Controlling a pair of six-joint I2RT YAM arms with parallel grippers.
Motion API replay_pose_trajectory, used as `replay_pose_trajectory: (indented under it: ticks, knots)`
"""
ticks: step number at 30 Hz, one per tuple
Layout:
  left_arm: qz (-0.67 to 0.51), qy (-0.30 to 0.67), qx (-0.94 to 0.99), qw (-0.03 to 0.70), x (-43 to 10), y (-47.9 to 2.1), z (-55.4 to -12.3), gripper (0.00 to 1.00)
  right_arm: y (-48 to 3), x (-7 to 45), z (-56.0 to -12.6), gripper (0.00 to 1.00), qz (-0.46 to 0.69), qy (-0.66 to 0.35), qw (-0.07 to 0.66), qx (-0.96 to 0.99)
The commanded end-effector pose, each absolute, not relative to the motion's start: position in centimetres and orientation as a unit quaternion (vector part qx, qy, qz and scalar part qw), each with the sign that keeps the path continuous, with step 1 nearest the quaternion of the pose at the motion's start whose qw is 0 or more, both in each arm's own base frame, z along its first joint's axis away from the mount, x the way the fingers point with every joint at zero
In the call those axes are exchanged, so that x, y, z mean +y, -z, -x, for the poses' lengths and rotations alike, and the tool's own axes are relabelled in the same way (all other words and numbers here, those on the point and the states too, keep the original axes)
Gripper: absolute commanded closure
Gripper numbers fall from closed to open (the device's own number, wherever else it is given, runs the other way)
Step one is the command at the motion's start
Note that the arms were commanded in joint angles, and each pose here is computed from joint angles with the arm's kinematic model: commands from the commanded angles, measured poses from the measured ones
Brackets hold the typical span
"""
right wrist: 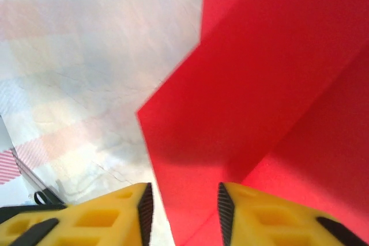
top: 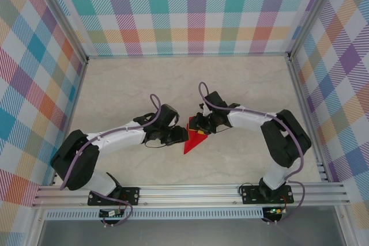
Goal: Fold a paper plane with a square sheet of paper (pick it up from the middle)
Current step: Fourth fold the wing at the center of the table.
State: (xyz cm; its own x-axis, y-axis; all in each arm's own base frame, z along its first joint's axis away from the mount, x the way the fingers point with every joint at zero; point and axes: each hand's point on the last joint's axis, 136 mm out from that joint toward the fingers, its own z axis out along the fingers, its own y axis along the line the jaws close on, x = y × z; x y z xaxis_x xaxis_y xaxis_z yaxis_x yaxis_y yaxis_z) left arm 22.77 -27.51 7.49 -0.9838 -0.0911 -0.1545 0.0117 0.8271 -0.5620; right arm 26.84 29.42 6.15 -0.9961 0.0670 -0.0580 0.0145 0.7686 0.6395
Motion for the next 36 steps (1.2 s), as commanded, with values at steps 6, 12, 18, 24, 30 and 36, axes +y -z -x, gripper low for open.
replay_pose_trajectory:
  ticks: [6, 12, 18, 24, 30, 36]
  knots:
    - [0.041, 0.326, 0.941, 0.082, -28.3, -5.6, -24.0, 0.56, -7.0, 26.5, -26.9, 0.46, -0.057, -0.288, 0.084, 0.952]
    - [0.053, 0.313, 0.945, 0.076, -28.0, -4.3, -24.5, 0.59, -5.5, 27.5, -26.7, 0.48, -0.056, -0.303, 0.055, 0.950]
    - [0.070, 0.293, 0.951, 0.066, -26.9, -3.0, -24.5, 0.59, -4.5, 28.5, -27.2, 0.53, -0.050, -0.311, 0.042, 0.948]
    - [0.079, 0.286, 0.953, 0.059, -26.4, -2.3, -24.5, 0.60, -4.0, 29.7, -27.4, 0.58, -0.041, -0.337, 0.035, 0.940]
    - [0.089, 0.294, 0.950, 0.055, -26.2, -2.4, -24.8, 0.60, -3.9, 30.8, -27.7, 0.68, -0.030, -0.368, 0.037, 0.929]
    - [0.110, 0.317, 0.940, 0.059, -25.3, -3.5, -25.3, 0.58, -4.5, 31.5, -28.2, 0.87, -0.027, -0.399, 0.052, 0.915]
